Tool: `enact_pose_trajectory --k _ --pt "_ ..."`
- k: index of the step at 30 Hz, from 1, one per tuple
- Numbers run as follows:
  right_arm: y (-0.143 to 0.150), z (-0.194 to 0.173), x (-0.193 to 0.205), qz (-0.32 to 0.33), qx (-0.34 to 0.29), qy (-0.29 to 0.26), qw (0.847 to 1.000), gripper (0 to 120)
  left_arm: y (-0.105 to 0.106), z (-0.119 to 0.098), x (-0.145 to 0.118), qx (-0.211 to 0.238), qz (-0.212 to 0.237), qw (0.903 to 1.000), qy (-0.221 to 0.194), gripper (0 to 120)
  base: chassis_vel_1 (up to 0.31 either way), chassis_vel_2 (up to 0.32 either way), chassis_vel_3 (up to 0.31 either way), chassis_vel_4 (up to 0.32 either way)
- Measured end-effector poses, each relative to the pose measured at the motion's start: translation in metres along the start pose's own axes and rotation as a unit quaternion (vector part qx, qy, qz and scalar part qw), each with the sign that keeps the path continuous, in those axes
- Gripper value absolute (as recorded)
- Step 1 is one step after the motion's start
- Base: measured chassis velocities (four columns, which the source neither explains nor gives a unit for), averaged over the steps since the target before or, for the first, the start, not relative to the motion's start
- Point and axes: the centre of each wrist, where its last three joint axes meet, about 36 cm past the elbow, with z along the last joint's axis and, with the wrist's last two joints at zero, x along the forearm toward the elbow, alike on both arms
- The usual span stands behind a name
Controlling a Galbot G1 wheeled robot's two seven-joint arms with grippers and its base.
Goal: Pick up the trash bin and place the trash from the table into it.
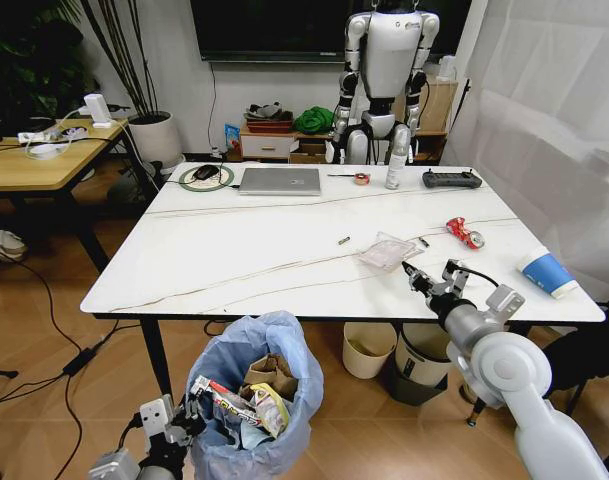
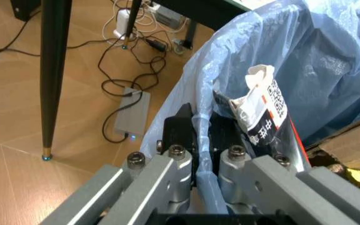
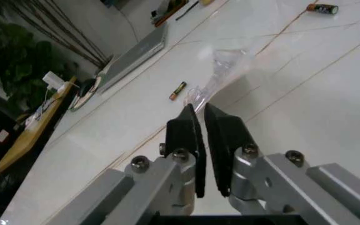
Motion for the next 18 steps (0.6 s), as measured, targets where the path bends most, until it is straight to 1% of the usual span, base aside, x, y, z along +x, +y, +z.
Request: enact_pose_trajectory --k 1,3,5,6,7,10,11,13,16,18 --pt "0.002 0.002 0.006 0.001 0.006 0.004 1.0 15 0.0 0.0 0.0 0.0 0.0 1.0 0.0 0 0.0 0.0 0.0 0.0" --pt "0.004 0.004 0.012 0.004 0.017 0.008 1.0 23 0.0 0.0 0.0 -0.001 0.0 1.0 0.0 0 0.0 0.0 0.0 0.0" --pt "0.004 0.004 0.014 0.006 0.02 0.009 1.0 25 0.0 0.0 0.0 -0.001 0.001 1.0 0.0 0 0.0 0.0 0.0 0.0" --pt "0.004 0.005 0.016 0.011 0.028 0.011 0.999 32 0.0 0.0 0.0 -0.001 0.001 1.0 0.0 0 0.0 0.0 0.0 0.0" --pt "0.003 0.006 0.016 0.014 0.033 0.012 0.999 35 0.0 0.0 0.0 -0.001 0.001 1.0 0.001 0 0.0 0.0 0.0 0.0" --pt "-0.004 0.006 0.012 0.023 0.049 0.009 0.998 47 0.0 0.0 -0.001 -0.001 0.001 1.0 0.001 0 0.0 0.0 0.0 0.0" --pt "-0.004 0.006 0.012 0.023 0.049 0.009 0.998 47 0.0 0.0 -0.001 -0.001 0.001 1.0 0.001 0 0.0 0.0 0.0 0.0" --pt "-0.013 0.001 0.003 0.026 0.056 0.007 0.998 55 0.001 0.0 0.0 -0.002 0.0 1.0 0.002 0 0.0 0.0 0.0 0.0" --pt "-0.024 -0.01 -0.008 0.015 0.062 0.008 0.998 69 0.002 -0.002 0.002 -0.003 -0.001 1.0 0.001 0 0.0 0.0 0.0 0.0" --pt "-0.028 -0.016 -0.012 0.001 0.057 0.016 0.998 75 0.002 -0.003 0.003 -0.003 -0.002 1.0 0.0 0 0.0 0.0 0.0 0.0"
